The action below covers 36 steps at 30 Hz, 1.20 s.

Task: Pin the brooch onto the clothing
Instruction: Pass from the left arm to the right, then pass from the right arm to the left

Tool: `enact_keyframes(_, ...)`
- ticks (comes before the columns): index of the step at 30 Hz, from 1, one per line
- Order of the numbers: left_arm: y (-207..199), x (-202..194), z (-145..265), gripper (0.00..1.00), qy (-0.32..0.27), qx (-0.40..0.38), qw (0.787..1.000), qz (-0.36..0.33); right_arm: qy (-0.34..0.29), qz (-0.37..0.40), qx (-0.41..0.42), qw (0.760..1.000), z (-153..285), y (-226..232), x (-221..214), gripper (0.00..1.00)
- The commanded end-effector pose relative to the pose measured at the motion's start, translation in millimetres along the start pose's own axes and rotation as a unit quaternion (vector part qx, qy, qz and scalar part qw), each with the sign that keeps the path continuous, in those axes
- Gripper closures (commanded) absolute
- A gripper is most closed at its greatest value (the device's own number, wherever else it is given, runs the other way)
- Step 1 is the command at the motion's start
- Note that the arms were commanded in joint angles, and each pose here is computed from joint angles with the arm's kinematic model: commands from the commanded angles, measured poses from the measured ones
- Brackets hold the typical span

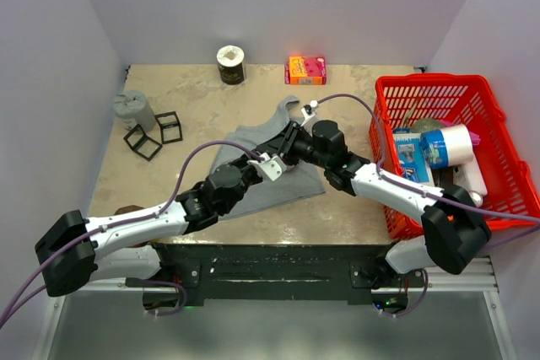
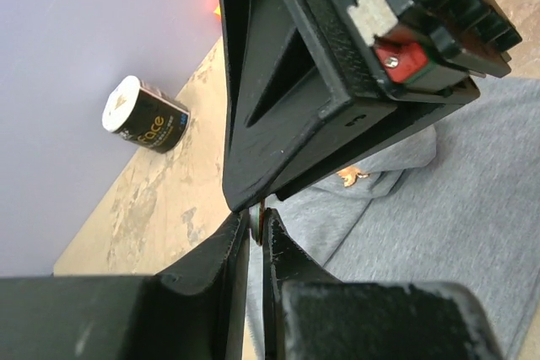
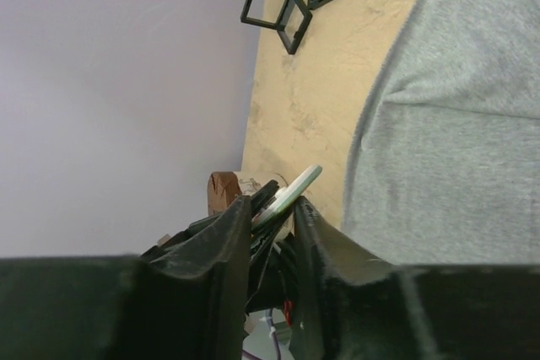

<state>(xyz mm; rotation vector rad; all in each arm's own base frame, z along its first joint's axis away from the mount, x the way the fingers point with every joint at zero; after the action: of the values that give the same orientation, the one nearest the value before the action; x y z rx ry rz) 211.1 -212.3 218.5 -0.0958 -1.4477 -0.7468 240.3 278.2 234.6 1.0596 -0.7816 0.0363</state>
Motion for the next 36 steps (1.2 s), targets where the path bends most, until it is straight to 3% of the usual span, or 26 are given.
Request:
enact_keyframes(1,-2,13,0,1.0,-0.032,0.005,0.999,0.006,-0.014,0.004,0.028,0.999,-5,16,12,0.79)
enact_keyframes(2,-3,13,1,0.99,-0.033,0.003,0.999,0.006,-0.015,0.001,0.024,1.0,-6,14,12,0.83)
enact_keyframes(5,-3,14,2,0.83,-0.034,0.005,0.999,0.013,-0.021,0.002,0.019,1.0,-6,12,11,0.98)
enact_keyframes(7,-2,15,5,0.69,-0.038,0.006,0.999,0.026,-0.025,0.002,0.014,1.0,-6,9,10,1.0)
enact_keyframes(8,-1,16,5,0.51,-0.039,0.007,0.999,0.033,-0.028,0.001,0.012,1.0,-6,8,10,1.0)
enact_keyframes(11,-1,20,10,0.25,-0.044,-0.004,0.997,0.061,-0.045,0.012,0.003,0.999,-5,4,12,1.0)
enact_keyframes(14,2,34,16,0.16,-0.062,-0.032,0.993,0.097,-0.077,0.027,0.006,0.997,1,-2,16,1.0)
enact_keyframes(19,36,64,17,0.12,-0.112,-0.115,0.966,0.204,-0.129,0.066,0.041,0.989,18,-5,23,1.0)
enact_keyframes(23,59,68,3,0.11,-0.095,-0.137,0.947,0.276,-0.158,0.127,0.043,0.978,33,0,30,1.0)
enact_keyframes(27,72,69,-9,0.12,-0.088,-0.218,0.903,0.36,-0.178,0.171,0.043,0.968,49,6,34,1.0)
enact_keyframes(31,70,65,-13,0.16,-0.083,-0.316,0.862,0.387,-0.185,0.203,0.049,0.96,58,12,38,1.0)
enact_keyframes(36,62,65,-13,0.18,-0.079,-0.377,0.839,0.385,-0.159,0.245,0.081,0.953,58,18,38,1.0)
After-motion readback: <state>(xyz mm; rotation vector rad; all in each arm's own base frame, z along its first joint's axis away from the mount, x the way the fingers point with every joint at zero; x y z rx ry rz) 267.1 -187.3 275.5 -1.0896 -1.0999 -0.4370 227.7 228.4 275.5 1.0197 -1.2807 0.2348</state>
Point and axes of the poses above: each gripper's point midway between its finger pads, its own z axis back along the fingers, its own y axis along the line the jaws close on, x = y × z, the point moved 8 cm from there along z, back along the fingers, and after that the axes turned 15 degrees about z, right-handed, at the moved point
